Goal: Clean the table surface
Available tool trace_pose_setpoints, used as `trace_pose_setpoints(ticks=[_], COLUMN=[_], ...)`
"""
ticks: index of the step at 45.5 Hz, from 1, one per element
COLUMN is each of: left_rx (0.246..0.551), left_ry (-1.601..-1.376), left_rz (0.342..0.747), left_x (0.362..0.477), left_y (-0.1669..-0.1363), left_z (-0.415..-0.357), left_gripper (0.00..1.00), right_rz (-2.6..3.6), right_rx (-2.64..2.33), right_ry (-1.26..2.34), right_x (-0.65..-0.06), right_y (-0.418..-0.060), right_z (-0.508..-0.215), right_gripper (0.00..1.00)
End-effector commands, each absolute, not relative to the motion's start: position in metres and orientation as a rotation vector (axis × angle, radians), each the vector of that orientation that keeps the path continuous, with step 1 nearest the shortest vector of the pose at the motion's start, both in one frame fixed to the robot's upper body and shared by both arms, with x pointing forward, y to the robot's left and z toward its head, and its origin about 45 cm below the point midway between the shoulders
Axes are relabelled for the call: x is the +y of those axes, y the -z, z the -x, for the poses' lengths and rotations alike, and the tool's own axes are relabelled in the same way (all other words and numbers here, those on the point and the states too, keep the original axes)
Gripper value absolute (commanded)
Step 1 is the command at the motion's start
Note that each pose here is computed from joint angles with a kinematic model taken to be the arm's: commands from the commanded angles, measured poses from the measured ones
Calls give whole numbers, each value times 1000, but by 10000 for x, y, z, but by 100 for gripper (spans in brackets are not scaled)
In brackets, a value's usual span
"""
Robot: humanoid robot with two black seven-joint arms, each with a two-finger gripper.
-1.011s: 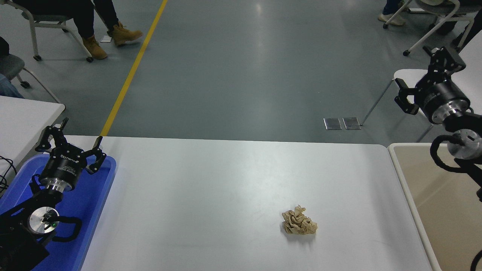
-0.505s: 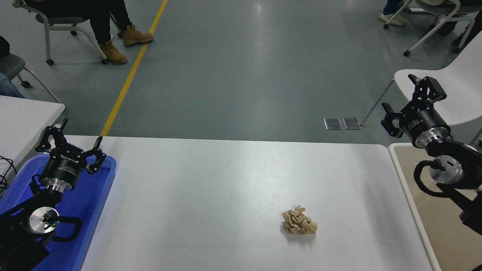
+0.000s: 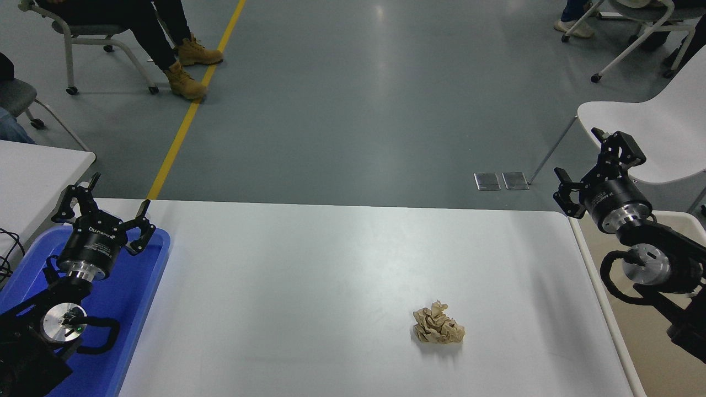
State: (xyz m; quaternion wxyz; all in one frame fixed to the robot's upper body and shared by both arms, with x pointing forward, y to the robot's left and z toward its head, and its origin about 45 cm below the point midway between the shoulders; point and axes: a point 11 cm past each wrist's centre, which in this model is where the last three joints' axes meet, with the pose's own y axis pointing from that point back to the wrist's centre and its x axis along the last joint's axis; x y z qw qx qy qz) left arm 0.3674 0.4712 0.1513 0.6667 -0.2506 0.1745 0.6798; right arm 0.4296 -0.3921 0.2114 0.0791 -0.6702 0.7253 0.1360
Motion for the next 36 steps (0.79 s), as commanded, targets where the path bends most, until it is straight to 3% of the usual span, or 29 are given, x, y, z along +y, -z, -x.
trace_pose_setpoints(ticks=[1,20,36], left_rx=[394,393,393], left_ry=[-1534,-1534,-1535], left_rz=[566,564,565], left_x=[4709,4714,4716], left_y=[-1511,-1514,-1515], left_z=[-3675,-3674,-3673], left_gripper=[100,100,100], right_rz=[2006,2041,2515], right_rx=[2168,2301,2458], right_ry=[-410,-248,-42], right_x=[-3909,-4375,-4515], right_y=[-2106,-2362,-2104], right_z=[-4297,-4285,-4068], right_gripper=[99,99,98])
